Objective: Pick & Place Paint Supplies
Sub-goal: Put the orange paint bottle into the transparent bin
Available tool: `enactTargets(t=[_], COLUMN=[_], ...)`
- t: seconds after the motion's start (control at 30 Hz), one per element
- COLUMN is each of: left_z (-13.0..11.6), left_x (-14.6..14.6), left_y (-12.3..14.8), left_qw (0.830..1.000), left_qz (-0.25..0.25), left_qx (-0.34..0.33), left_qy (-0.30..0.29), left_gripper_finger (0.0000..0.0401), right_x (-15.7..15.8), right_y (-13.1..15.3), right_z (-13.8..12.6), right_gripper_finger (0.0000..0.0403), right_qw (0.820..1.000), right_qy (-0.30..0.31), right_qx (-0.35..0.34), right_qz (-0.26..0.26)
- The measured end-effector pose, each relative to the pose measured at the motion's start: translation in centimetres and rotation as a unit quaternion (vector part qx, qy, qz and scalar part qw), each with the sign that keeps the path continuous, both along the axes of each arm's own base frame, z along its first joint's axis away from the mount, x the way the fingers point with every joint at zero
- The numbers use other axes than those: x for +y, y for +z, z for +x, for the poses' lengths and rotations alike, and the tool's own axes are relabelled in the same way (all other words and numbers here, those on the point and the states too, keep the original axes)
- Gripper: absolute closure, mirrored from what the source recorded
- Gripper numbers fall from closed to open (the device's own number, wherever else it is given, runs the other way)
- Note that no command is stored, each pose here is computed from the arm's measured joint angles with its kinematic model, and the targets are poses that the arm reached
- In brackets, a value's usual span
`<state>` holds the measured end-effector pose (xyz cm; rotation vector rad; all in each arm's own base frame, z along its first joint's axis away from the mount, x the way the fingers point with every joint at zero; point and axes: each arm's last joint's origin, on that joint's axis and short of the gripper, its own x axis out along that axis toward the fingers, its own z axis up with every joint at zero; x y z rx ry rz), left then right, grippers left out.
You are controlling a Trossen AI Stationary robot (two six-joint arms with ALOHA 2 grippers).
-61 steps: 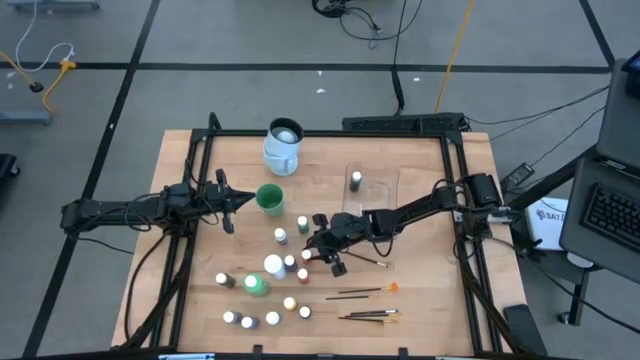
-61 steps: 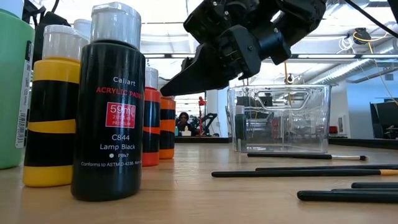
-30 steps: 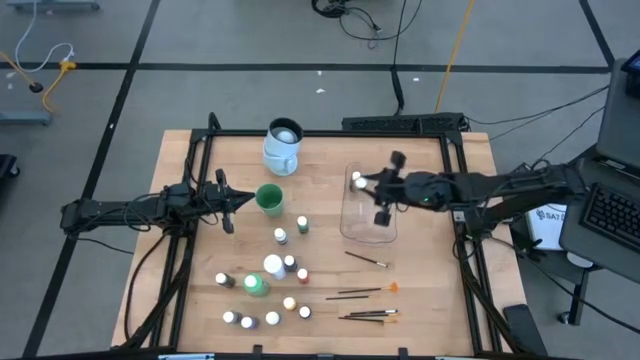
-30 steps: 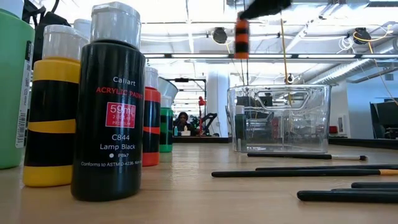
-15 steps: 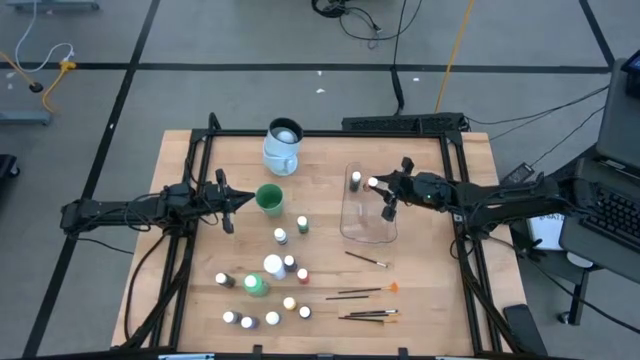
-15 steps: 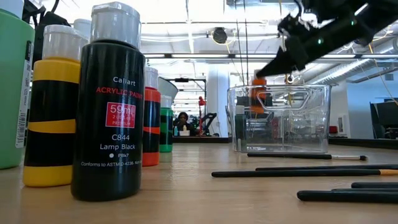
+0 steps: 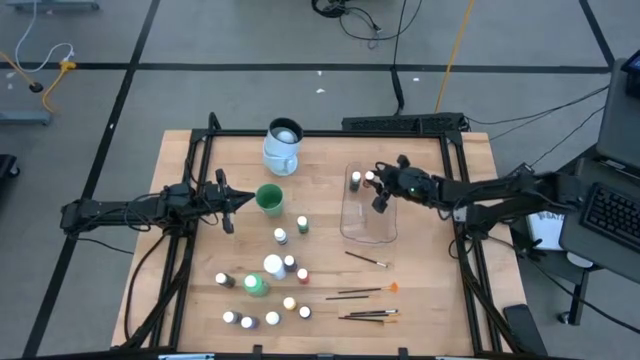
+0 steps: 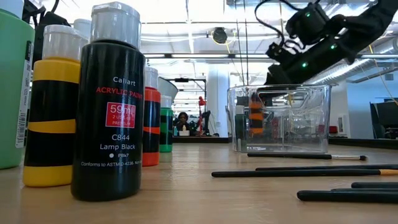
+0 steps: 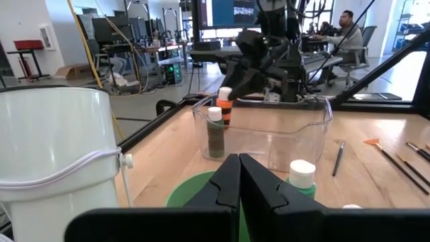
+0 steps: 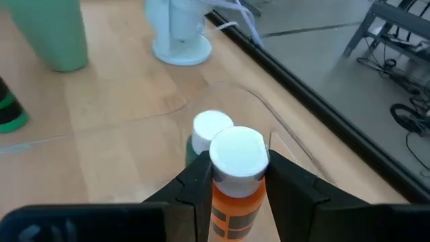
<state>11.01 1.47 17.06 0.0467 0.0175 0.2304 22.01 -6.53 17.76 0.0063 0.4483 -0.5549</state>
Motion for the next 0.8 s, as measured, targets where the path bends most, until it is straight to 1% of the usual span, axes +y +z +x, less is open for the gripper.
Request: enactTargets(t=[0.2,0.37,0.57,0.8], left_z=[0.0,0.0,0.0,0.0], left_x=[0.0,0.0,0.0,0.0], left_y=[-0.1,-0.1,0.0,-0.1], left_qw=[1.000,1.000,1.000,1.000], left_qz=[-0.001,-0.002,-0.002,-0.002], left_qx=[0.002,0.002,0.002,0.002], left_qy=[0.000,0.000,0.000,0.000], left_gripper_finger=[0.0396,0.0396,0.0396,0.0396], right_x=[-0.3,-0.5,-0.9,-1.0], right_y=[-1.4,-1.9,-1.8,-1.2], right_z=[0.6,0.7,0.7,0.9], right_gripper_finger=[0.0298,0.0288,0.0256,0.0227], right_qw=[1.000,0.999,1.000,1.000], right_qy=[-0.004,-0.008,-0.017,-0.008], right_qx=[0.023,0.028,0.021,0.005], right_qz=[0.008,0.013,0.011,-0.016])
